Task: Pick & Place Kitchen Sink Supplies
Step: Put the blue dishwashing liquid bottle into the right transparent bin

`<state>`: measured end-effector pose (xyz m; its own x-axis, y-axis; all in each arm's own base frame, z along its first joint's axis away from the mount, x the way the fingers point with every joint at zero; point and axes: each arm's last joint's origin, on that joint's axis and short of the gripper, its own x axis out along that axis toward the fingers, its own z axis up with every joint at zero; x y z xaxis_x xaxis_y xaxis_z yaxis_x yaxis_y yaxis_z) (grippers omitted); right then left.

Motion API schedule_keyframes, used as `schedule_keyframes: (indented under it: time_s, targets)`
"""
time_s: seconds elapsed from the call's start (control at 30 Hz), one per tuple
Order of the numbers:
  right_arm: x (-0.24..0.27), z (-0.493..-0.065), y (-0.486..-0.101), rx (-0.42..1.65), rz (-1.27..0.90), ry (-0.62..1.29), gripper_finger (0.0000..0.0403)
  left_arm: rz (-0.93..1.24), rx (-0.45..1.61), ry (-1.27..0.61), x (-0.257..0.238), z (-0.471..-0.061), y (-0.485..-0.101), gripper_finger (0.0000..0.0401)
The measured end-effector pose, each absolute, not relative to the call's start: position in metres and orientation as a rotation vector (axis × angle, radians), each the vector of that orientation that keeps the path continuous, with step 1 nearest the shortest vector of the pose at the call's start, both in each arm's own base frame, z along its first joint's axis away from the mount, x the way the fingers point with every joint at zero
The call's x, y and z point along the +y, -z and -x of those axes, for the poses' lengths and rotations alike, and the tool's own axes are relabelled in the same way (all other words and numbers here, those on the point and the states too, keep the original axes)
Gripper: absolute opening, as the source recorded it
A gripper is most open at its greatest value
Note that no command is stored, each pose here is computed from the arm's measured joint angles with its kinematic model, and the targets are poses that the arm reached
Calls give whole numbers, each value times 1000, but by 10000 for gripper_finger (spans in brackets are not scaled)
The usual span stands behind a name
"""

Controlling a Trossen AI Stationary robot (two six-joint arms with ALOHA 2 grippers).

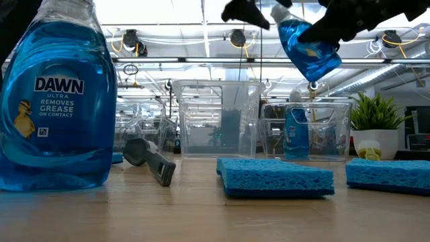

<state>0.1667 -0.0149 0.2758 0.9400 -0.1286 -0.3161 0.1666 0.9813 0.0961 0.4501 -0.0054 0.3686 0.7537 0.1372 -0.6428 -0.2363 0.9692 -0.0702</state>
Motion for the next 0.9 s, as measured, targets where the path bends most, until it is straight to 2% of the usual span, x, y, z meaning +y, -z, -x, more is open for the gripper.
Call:
schedule_keyframes:
  time_s: [0.17,0.4,0.9]
  targets:
    - [-15,-161,-285,237,-121,153,97,140,665,-236,-4,-426,-396,362]
    - [-12,-146,-305,64,-110,91,97,66,804,-368,1,-393,-404,367]
    - [7,-105,-340,-227,-81,-484,101,14,927,-478,4,-387,-385,365]
